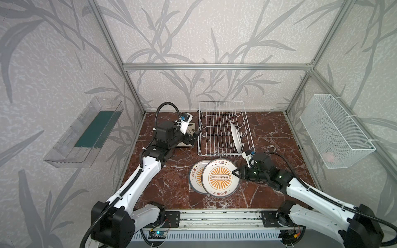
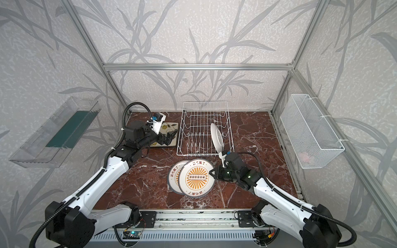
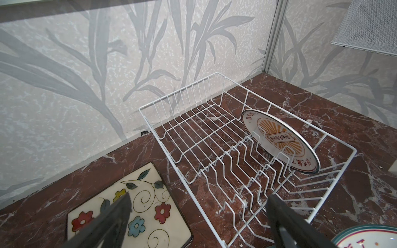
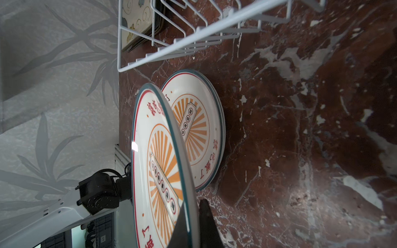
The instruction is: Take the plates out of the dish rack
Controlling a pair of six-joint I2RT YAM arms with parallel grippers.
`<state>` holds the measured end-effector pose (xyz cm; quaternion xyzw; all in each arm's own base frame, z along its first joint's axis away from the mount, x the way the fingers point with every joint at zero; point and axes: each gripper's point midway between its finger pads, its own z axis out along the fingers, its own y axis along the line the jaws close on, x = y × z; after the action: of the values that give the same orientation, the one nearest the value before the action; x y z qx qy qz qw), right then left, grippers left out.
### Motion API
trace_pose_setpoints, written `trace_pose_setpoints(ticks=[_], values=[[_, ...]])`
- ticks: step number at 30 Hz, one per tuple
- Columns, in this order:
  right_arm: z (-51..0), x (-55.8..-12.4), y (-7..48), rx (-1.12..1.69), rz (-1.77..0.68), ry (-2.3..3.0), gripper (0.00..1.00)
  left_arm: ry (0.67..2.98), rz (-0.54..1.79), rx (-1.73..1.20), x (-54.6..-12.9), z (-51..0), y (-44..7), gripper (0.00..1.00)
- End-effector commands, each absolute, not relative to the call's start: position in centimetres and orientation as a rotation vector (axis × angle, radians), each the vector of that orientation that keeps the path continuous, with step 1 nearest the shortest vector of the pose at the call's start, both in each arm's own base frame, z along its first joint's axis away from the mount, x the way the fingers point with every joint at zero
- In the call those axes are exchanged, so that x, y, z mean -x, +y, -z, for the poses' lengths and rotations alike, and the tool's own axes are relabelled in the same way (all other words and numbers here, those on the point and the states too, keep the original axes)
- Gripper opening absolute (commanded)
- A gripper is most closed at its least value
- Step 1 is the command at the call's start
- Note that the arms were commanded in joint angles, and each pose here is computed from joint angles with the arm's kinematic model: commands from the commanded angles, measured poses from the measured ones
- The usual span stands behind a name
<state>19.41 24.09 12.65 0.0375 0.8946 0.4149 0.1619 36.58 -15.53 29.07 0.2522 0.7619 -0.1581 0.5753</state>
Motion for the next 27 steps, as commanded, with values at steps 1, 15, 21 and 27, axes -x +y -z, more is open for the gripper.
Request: trace_pose_setpoints(ticks=[1,15,21,27], values=[[-14.2,-21.3,26.0,-0.135,-1.260,2.426,0.00,1.772,0.452,-0.615,-35.5,-29.5,-16.1,0.99],[-11.2,-22.8,29.1,-0.209,-1.259,2.441,0.00,1.800,0.446,-0.708,-34.5,-27.9,-16.4,0.99],[-10.2,-22.6,30.7,-0.176,-1.268,2.479,0.03,1.808,0.430,-0.708,-34.5,-27.6,-16.2,0.99],[-8.9,-22.5,31.2,-0.212,-1.284,2.507,0.11,1.797,0.413,-0.712,-34.4,-27.7,-16.0,0.99]])
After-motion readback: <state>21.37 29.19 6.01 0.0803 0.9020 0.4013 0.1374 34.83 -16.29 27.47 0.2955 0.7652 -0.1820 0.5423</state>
